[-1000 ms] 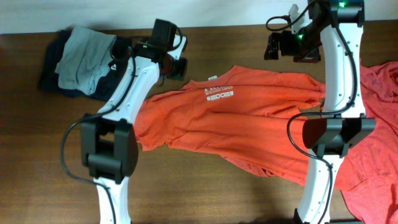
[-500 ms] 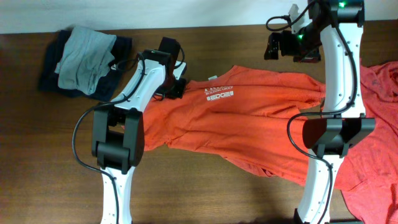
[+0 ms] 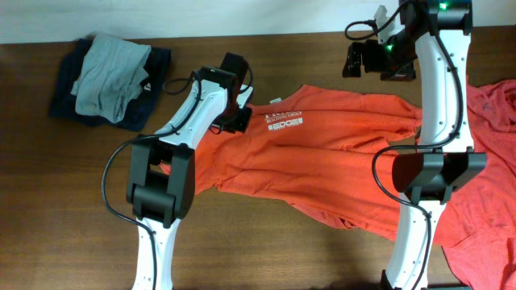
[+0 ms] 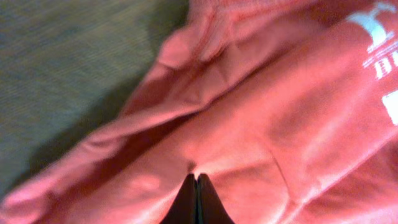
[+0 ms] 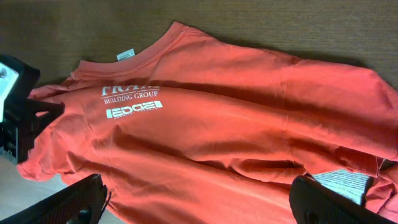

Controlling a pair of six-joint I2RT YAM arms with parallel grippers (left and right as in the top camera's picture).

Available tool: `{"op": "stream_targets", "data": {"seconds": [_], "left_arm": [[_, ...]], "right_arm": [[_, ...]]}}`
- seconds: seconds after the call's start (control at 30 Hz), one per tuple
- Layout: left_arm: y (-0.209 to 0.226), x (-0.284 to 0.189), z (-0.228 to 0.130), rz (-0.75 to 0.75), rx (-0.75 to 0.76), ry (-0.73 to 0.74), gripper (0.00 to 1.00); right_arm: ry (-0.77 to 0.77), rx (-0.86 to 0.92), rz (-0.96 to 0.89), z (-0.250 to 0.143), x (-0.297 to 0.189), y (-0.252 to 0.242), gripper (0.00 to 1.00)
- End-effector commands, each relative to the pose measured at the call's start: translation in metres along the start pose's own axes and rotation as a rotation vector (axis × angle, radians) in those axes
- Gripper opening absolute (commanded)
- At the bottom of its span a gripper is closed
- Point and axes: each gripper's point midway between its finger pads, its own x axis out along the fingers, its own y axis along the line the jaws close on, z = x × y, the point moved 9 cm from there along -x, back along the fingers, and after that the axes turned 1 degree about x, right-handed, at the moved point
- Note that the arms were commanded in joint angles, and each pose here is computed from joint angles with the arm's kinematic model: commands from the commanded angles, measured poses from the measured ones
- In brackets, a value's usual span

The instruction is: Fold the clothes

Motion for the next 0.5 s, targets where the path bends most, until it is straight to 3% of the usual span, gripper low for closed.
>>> {"op": "stream_targets", "data": {"seconds": [0.0, 0.3, 0.47], "left_arm": [[0.008, -0.015, 0.012, 0.067, -0.04, -0.063, 0.01], [0.008, -0.01, 0.025, 0.068, -0.043, -0.133, 0.0], [0.009, 0.015, 0.023, 0.067, -0.041, -0.088, 0.01]], "right_arm": [[-0.036, -0.006, -0.002, -0.003, -0.016, 0.003, 0.99], [-0.036, -0.006, -0.003, -0.003, -0.016, 0.003, 0.99], [-0.036, -0.006, -0.002, -0.003, -0.016, 0.003, 0.99]]}}
